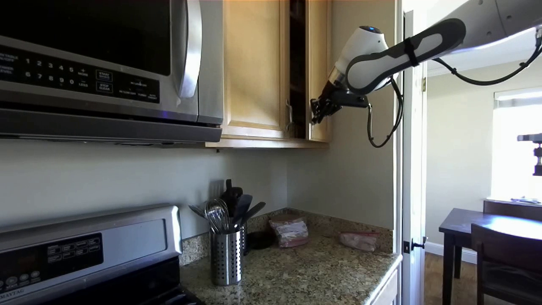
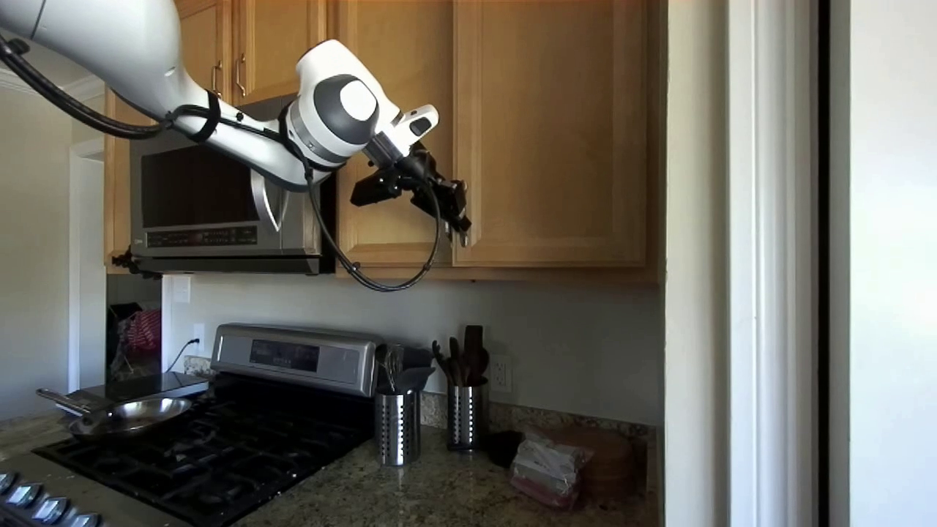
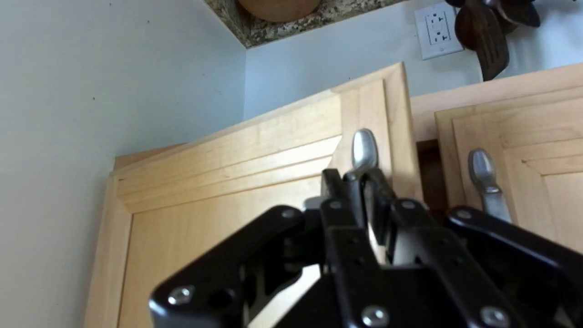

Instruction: Open the cupboard, take an object from it and place it on the counter then close the cupboard

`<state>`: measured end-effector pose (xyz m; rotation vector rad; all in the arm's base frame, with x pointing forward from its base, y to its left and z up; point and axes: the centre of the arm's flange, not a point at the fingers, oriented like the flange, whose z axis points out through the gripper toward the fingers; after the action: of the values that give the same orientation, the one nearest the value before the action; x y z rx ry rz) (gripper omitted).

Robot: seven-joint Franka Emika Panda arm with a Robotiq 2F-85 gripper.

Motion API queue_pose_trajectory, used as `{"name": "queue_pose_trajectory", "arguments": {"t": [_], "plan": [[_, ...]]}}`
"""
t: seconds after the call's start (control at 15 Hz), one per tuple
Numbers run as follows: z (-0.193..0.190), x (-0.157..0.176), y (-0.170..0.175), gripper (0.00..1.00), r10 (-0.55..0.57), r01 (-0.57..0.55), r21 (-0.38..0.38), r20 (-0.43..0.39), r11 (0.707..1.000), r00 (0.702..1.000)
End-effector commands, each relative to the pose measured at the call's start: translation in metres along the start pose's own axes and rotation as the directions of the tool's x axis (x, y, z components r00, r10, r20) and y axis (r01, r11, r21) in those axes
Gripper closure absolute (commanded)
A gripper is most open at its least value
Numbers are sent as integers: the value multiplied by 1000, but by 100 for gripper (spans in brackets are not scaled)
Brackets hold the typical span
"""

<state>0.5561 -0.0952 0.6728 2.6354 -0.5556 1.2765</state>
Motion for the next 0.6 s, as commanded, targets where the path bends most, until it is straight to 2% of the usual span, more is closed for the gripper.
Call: {"name": "queue_pose_trajectory", "arguments": {"t": [0.0,0.53], "plan": [[20,-27,66,91,49,-43,-141,43,989,998],[-7,-52,104,92,151,-146,-182,14,972,988]]}}
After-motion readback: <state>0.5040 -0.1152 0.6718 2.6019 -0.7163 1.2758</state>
